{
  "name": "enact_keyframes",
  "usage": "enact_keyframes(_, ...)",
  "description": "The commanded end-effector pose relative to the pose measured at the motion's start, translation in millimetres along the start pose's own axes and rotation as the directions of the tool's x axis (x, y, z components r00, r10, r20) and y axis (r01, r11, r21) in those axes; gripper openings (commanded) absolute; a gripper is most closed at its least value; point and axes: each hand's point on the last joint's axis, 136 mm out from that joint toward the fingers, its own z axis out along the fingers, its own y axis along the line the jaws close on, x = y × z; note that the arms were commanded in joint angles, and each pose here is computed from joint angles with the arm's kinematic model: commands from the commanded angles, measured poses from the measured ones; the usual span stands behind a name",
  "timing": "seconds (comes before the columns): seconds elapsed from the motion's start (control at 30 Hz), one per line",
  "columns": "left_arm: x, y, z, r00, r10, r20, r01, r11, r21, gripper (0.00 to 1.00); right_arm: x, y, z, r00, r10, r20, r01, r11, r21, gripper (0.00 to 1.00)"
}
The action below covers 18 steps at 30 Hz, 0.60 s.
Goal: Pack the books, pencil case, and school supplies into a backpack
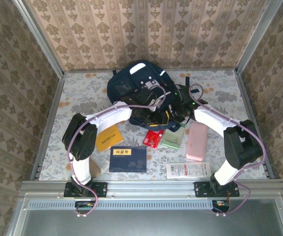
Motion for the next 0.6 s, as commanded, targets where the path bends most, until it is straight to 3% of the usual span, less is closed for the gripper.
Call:
enact_keyframes(0.0, 5, 17, 1, 0.995, -0.097, -0.009, 0.096, 0.990, -0.103, 0.61, 1, 28, -17, 0.999, 0.033, 0.027, -0.029, 0.992, -0.126, 0.00)
enact_keyframes(0.33, -6, 26, 0, 0.992, -0.125, 0.032, 0.129, 0.975, -0.183, 0.62, 17, 37, -22, 1.000, 0.027, 0.007, -0.025, 0.983, -0.181, 0.00)
enact_keyframes(0.57, -7, 36, 3, 0.992, -0.127, 0.019, 0.128, 0.956, -0.263, 0.48, 26, 39, -28, 1.000, 0.020, 0.003, -0.019, 0.979, -0.205, 0.00)
